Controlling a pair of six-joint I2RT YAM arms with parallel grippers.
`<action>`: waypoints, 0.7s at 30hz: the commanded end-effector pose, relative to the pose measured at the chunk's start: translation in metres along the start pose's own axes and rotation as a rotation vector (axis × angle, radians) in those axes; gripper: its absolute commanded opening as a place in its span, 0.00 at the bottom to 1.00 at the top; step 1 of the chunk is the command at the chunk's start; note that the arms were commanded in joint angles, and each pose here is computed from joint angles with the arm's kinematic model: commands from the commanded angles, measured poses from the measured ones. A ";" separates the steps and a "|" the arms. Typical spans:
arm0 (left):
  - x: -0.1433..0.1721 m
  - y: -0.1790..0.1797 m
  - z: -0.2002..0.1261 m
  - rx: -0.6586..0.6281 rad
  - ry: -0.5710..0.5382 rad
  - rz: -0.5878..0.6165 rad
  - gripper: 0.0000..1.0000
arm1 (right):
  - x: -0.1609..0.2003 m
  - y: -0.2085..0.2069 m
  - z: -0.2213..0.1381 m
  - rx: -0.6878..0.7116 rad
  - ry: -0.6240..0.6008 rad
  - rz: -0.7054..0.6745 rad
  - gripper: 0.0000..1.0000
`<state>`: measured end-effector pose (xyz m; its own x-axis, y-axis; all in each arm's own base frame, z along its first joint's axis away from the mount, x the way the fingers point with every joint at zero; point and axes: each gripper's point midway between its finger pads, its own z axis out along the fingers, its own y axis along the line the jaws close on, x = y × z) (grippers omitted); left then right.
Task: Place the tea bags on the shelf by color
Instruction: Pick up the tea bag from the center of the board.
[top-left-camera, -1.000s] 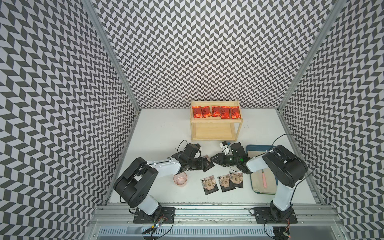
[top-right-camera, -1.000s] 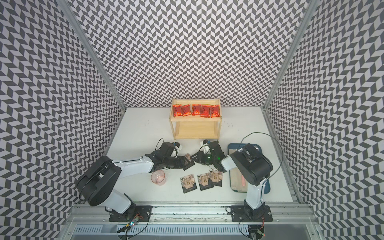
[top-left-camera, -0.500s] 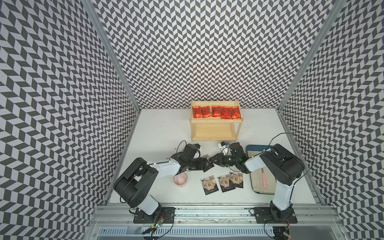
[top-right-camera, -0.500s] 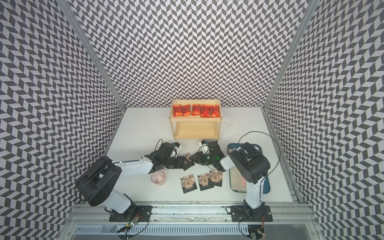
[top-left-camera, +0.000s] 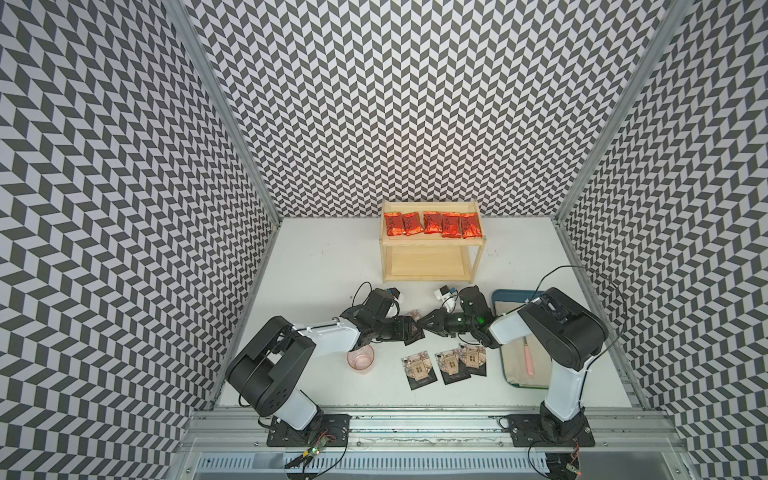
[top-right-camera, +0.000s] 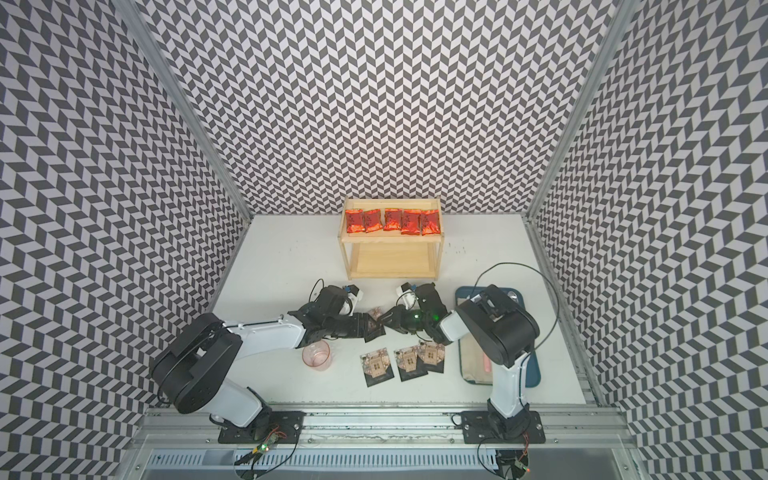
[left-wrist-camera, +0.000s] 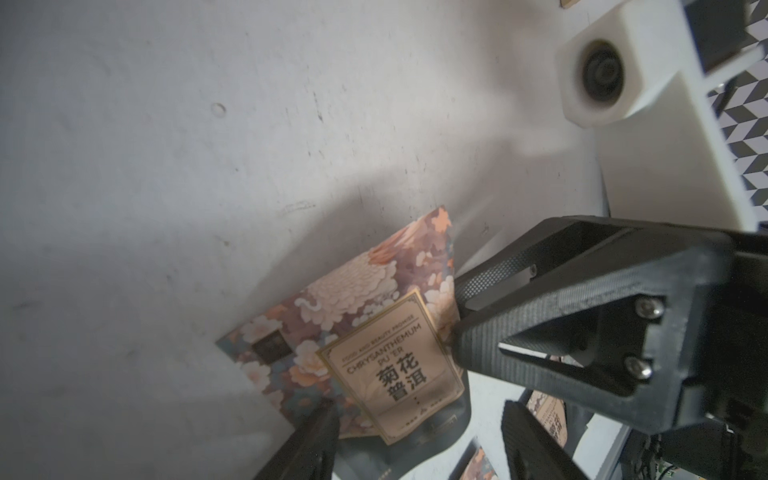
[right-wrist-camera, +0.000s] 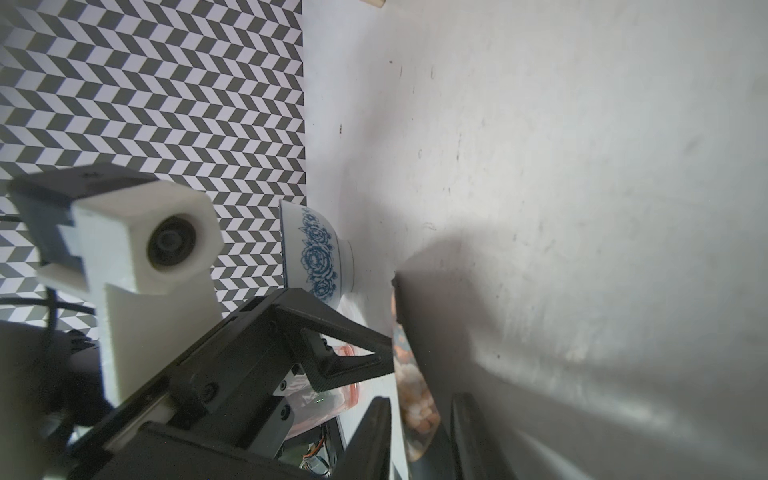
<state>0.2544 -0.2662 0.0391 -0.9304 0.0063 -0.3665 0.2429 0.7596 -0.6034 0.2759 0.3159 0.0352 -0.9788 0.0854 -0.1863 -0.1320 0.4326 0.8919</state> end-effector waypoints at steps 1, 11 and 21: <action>0.032 0.030 0.000 -0.090 0.093 -0.064 0.68 | -0.002 0.009 0.001 -0.030 -0.004 -0.067 0.31; 0.032 0.030 0.000 -0.087 0.093 -0.065 0.68 | 0.000 0.005 0.012 -0.045 0.036 -0.102 0.34; 0.031 0.029 0.001 -0.085 0.094 -0.067 0.68 | 0.008 0.013 0.004 -0.076 0.033 -0.115 0.26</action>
<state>0.2535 -0.2649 0.0394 -0.9315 0.0043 -0.3638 0.2417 0.7546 -0.6101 0.2697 0.3236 0.0329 -0.9726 0.0162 -0.2318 -0.2065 0.3979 0.8939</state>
